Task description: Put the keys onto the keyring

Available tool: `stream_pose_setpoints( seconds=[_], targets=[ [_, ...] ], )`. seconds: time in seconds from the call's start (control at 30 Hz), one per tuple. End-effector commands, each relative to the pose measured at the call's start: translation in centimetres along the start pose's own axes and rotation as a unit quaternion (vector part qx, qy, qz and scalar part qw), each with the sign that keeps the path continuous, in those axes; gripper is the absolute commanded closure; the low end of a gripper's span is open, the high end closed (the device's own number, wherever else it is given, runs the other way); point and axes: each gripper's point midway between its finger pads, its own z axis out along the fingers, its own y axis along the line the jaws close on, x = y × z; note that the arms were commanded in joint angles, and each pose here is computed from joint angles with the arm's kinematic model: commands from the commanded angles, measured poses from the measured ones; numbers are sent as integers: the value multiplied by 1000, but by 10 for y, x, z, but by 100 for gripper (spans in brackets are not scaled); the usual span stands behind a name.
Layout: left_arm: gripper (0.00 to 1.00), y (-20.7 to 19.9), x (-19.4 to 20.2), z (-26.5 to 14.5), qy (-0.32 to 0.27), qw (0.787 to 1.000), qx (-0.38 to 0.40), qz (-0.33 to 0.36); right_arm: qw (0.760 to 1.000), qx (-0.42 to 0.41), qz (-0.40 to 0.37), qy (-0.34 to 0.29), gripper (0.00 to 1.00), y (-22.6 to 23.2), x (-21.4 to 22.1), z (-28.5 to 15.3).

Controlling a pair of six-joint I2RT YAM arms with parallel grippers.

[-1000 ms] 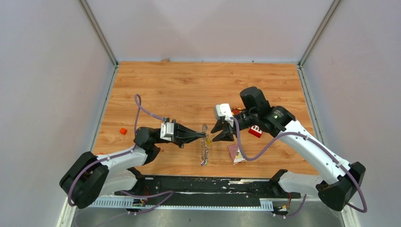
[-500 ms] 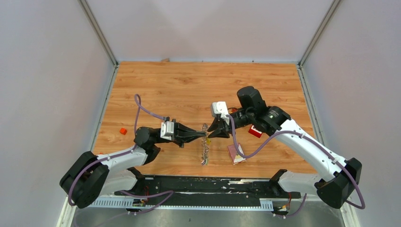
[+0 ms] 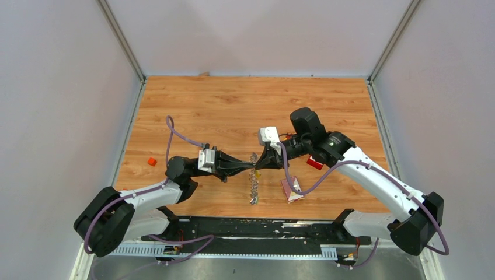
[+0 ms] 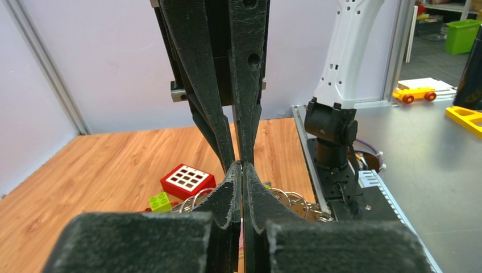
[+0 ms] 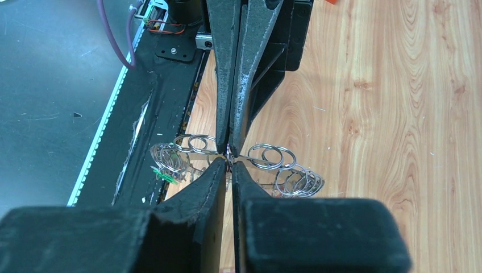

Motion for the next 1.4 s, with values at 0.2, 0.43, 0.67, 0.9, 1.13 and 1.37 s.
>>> stream_pose_setpoints(
  seconds=[0.2, 0.43, 0.67, 0.9, 1.13, 1.37],
  targets=[
    [100, 8, -14, 2, -20, 999, -13, 32, 999, 26, -36, 6, 100, -5, -17, -11],
    [78, 19, -2, 3, 26, 998, -13, 55, 988, 54, -42, 141, 100, -9, -9, -20],
    [52, 27, 11, 3, 57, 997, -18, 49, 965, 68, -55, 247, 100, -11, -2, -27],
    [54, 26, 16, 2, 62, 997, -15, 46, 951, 69, -67, 295, 100, -14, 1, -26],
    [63, 20, 17, 2, 42, 998, -4, 40, 938, 79, -89, 326, 100, -20, 4, -21],
    [64, 17, 16, 3, 30, 999, 1, 32, 933, 83, -99, 335, 100, -23, 3, -16]
  ],
)
